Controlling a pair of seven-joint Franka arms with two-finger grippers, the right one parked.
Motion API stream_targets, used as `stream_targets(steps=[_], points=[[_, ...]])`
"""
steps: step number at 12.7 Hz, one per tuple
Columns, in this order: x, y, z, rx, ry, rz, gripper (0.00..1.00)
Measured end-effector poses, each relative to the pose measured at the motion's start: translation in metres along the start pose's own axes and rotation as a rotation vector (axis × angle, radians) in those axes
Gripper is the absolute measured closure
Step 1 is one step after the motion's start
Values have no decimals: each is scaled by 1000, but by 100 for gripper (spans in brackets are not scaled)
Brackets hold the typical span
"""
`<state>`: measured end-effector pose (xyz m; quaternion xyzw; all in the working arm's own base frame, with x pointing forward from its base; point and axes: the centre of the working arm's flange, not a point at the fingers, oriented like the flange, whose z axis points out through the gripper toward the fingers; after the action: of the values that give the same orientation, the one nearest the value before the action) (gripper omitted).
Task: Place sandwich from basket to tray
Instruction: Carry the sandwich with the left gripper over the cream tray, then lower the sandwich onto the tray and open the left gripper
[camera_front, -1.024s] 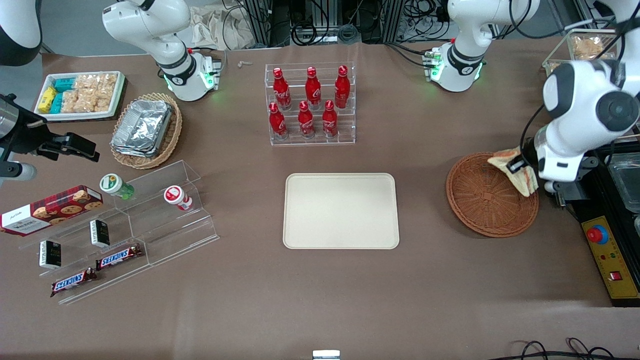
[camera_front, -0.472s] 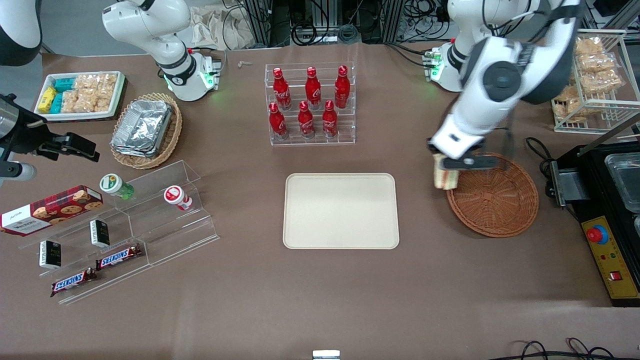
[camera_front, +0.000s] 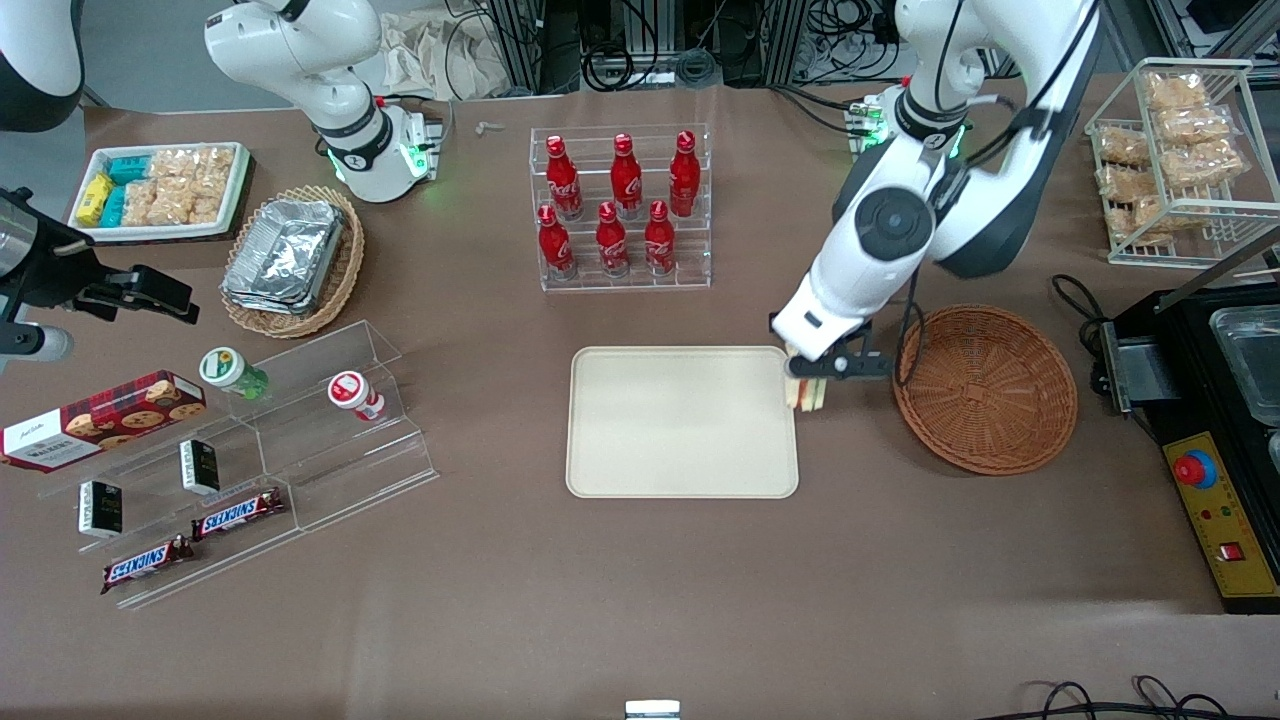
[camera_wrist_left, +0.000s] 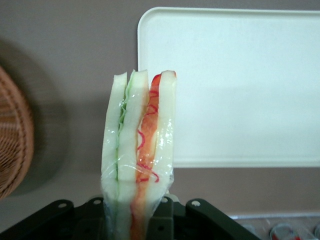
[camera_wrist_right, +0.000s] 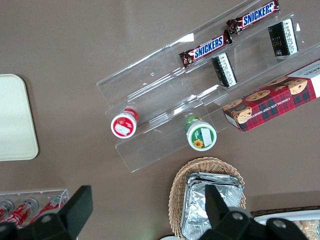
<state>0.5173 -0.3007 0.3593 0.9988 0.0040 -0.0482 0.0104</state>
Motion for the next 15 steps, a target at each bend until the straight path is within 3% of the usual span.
stream_targets(steps=[2, 7, 11, 14, 15], points=[[15, 13, 35, 40, -16, -4, 79], [35, 35, 100, 16, -40, 19, 79], [37, 38, 128, 50, -30, 33, 79], [37, 39, 132, 53, -33, 36, 79], [37, 39, 134, 57, -33, 40, 74]])
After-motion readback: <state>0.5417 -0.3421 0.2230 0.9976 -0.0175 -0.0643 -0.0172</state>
